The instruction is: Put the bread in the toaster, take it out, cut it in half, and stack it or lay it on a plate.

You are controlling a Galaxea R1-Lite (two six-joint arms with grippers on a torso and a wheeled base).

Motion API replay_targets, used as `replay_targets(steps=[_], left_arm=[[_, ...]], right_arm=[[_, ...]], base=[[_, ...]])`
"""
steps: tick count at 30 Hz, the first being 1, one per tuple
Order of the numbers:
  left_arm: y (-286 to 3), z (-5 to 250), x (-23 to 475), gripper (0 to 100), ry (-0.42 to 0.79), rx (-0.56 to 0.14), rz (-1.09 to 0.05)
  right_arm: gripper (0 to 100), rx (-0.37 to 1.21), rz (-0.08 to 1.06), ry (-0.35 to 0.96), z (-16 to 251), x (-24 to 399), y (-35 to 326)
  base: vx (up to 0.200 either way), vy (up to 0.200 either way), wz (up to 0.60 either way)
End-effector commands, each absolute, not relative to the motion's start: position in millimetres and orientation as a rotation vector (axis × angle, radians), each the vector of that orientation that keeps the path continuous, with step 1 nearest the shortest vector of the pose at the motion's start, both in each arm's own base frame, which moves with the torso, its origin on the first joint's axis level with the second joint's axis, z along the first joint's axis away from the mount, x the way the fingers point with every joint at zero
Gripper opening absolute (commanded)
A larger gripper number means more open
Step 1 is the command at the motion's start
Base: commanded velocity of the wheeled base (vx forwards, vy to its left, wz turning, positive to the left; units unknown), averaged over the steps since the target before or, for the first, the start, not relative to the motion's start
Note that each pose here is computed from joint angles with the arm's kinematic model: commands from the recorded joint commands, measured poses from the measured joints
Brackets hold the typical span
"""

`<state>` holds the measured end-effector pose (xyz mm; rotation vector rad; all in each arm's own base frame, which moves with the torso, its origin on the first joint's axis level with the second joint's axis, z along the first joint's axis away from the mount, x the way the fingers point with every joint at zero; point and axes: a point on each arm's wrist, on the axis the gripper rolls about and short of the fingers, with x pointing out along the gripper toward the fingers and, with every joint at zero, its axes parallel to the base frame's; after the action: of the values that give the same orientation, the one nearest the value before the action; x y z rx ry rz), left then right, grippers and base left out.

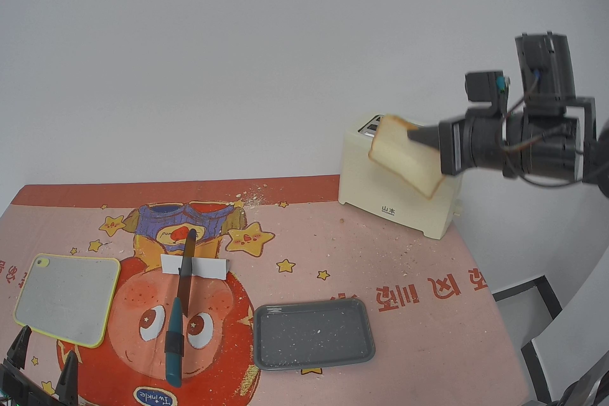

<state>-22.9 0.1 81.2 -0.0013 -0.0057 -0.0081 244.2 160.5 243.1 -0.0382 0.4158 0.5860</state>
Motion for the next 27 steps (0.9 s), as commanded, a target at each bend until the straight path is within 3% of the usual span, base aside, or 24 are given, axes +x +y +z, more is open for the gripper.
replay_targets(steps=[1, 7, 10, 16, 21, 27], left_arm=[[0, 76, -22, 100, 0.009, -0.003, -0.008], [0, 76, -22, 100, 0.009, -0.003, -0.008], [0, 76, -22, 100, 0.009, -0.001, -0.008], [0, 76, -22, 100, 0.009, -0.002, -0.009], [0, 76, -22, 100, 0.009, -0.003, -0.008], [0, 76, -22, 100, 0.009, -0.003, -0.009]], right_arm=[[0, 0.075, 0.650, 0.389, 216, 179, 144], [0, 0.093, 0.652, 0.398, 200, 170, 136], [0, 0.102, 0.698, 0.459, 186, 162, 133], [0, 0.175, 0.812, 0.481, 192, 150, 136], [0, 0.177, 0.945, 0.465, 204, 140, 154], [0, 0.174, 0.980, 0.459, 210, 142, 167]], base=[[-0.200, 0.000, 0.00], [-0.200, 0.000, 0.00], [0.000, 0.000, 0.00], [0.000, 0.000, 0.00], [0.000, 0.200, 0.00], [0.000, 0.200, 0.00]])
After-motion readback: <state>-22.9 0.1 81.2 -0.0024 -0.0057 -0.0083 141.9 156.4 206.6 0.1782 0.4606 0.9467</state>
